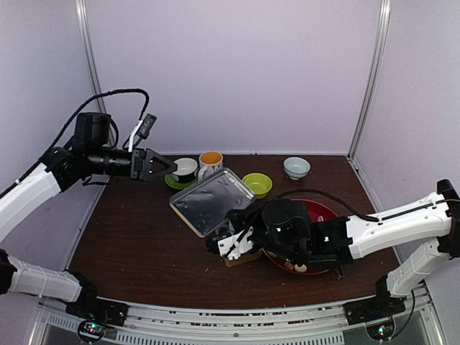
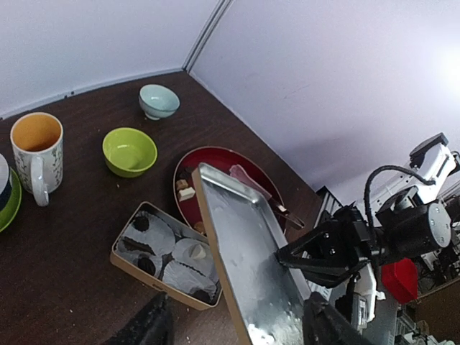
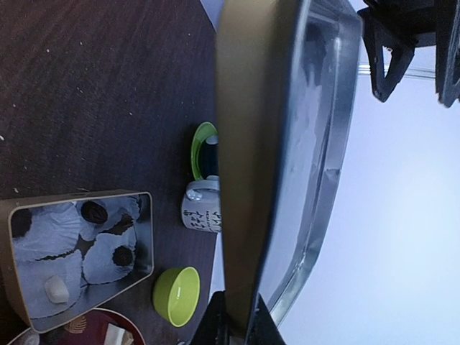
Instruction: Pack the chocolate
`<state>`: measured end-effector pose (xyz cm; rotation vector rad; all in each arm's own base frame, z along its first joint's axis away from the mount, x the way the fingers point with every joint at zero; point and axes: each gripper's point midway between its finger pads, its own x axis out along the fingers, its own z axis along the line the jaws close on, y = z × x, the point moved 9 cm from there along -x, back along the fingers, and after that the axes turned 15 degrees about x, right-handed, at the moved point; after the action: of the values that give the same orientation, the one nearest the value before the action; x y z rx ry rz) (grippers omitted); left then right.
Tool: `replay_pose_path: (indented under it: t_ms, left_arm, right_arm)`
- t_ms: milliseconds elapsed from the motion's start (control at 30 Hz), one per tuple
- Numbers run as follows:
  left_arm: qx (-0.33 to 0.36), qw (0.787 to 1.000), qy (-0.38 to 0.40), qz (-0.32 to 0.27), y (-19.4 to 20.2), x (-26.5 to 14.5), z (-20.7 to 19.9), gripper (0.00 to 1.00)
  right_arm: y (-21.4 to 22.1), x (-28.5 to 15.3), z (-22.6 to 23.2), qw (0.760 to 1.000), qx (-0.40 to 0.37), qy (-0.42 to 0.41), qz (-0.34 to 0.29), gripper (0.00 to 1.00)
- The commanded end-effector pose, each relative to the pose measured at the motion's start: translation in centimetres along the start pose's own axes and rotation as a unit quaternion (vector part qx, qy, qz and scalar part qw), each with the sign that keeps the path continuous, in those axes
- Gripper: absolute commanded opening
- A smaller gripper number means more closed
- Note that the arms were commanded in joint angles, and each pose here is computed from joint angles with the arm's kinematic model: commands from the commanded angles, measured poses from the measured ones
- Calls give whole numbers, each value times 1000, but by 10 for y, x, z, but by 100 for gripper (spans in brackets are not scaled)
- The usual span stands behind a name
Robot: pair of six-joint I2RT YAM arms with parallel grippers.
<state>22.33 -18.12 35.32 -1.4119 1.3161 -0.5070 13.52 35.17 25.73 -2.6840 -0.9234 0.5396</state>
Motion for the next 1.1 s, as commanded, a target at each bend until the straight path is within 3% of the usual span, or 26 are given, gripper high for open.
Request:
replay_pose_path:
  t_ms: [0, 167, 400, 700, 933, 1067]
  left_arm:
    - [80, 993, -15, -83, -18, -25, -17, 65]
    - [118, 983, -56, -132, -22, -46, -28, 72]
    - [119, 972, -119, -162, -18, -60, -28, 74]
    - [73, 988, -85, -104, 12, -34, -11, 74]
    - [21, 995, -58, -79, 44, -12, 3, 74]
    - [-2, 996, -45, -73, 62, 2, 14, 73]
  right_arm:
    - [-6, -23, -21, 991, 119, -33, -43, 3]
    - [2, -35, -32, 967, 230, -88, -61, 2]
    - [19, -37, -53, 902, 402, -148, -53, 0]
    - [38, -31, -74, 738, 599, -299, -84, 0]
    - [35, -7, -84, 634, 672, -373, -77, 0]
    - [35, 17, -87, 566, 708, -420, -36, 0]
